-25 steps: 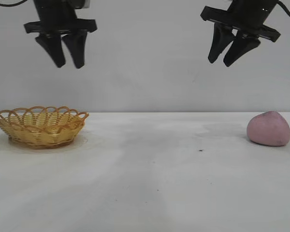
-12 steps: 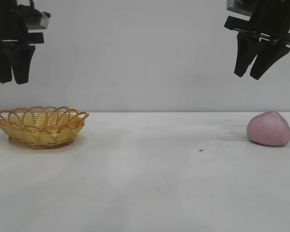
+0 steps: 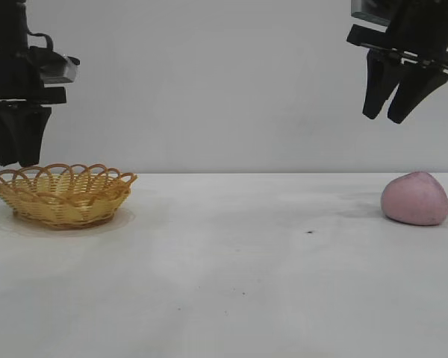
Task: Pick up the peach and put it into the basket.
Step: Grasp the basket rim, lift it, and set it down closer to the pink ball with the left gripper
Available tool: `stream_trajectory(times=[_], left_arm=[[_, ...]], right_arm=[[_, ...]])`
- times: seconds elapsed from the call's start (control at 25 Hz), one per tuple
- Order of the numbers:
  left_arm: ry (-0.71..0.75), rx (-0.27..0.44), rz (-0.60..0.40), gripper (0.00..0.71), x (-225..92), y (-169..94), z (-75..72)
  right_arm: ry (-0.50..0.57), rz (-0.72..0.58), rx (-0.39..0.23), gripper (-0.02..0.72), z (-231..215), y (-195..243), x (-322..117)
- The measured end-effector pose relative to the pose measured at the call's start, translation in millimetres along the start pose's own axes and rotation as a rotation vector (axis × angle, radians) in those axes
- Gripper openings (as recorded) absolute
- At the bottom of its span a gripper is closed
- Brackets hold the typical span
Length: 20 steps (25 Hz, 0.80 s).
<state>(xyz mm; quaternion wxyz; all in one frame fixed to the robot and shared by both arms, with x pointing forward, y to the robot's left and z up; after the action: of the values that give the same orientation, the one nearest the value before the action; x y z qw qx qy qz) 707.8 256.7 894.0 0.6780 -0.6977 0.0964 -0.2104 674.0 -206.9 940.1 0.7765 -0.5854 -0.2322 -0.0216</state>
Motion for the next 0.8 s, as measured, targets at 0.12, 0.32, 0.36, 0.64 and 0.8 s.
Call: stream_trajectory(times=[0.12, 0.32, 0.36, 0.64, 0.8], left_arm=[[-0.001, -0.003, 0.008, 0.242, 0, 8, 0.4], [-0.010, -0.022, 0.055, 0.242, -5, 33, -0.4], [-0.014, -0.027, 0.060, 0.242, -6, 36, -1.0], [-0.190, -0.134, 0.035, 0.078, 0, 34, -17.5], [-0.340, -0.252, -0.022, 0.000, 12, 33, -36.9]], right_arm=[[0.000, 0.000, 0.000, 0.260, 0, 0, 0], [-0.001, 0.001, -0.002, 0.260, 0, 0, 0], [-0.001, 0.001, -0.002, 0.260, 0, 0, 0], [-0.003, -0.006, -0.006, 0.260, -1, 0, 1], [-0.003, -0.010, -0.008, 0.260, -1, 0, 1]])
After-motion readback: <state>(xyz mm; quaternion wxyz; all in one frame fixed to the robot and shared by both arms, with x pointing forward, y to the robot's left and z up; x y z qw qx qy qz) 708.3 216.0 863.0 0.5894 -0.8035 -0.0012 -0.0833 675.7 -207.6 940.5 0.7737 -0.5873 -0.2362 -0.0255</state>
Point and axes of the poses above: a point on each arm's last joint axis where the gripper is mounted, y pointing out along that axis toward the gripper, z along the wrist's bending axis when the last joint is at zero, x = y × z, the point moved 6 cm from there along y, pointing out along that axis toward the gripper, and after that the axes turned 2 degrees about y, right-handed, at the moved point
